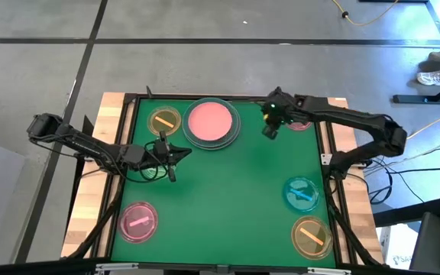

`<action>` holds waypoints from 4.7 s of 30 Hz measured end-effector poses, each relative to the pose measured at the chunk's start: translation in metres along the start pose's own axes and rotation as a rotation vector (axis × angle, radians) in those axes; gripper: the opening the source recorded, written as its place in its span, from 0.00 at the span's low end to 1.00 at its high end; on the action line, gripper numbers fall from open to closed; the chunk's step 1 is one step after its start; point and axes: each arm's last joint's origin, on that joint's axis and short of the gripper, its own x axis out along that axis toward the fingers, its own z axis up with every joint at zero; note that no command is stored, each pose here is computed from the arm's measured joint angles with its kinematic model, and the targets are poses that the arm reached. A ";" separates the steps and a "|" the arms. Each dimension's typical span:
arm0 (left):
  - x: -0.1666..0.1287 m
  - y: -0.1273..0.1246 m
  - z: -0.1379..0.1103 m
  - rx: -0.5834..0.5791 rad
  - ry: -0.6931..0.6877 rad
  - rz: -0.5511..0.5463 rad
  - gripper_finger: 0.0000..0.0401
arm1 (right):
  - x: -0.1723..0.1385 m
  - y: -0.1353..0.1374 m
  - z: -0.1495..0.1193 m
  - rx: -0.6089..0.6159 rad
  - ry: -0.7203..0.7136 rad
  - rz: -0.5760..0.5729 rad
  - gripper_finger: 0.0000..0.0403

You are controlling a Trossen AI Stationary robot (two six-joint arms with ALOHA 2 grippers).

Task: Stack plastic plates
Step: Stack the top pink plate on top of the light pink plate

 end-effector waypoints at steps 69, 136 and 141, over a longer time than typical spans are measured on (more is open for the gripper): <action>0.000 0.000 0.000 0.007 -0.001 0.000 0.03 | 0.120 -0.028 -0.110 0.176 0.159 -0.301 0.02; 0.000 0.000 0.001 0.002 -0.010 0.002 0.03 | 0.144 0.132 0.046 -0.313 -0.606 0.185 0.06; 0.000 0.000 0.001 0.002 -0.010 0.002 0.03 | 0.145 0.133 0.046 -0.314 -0.605 0.185 0.22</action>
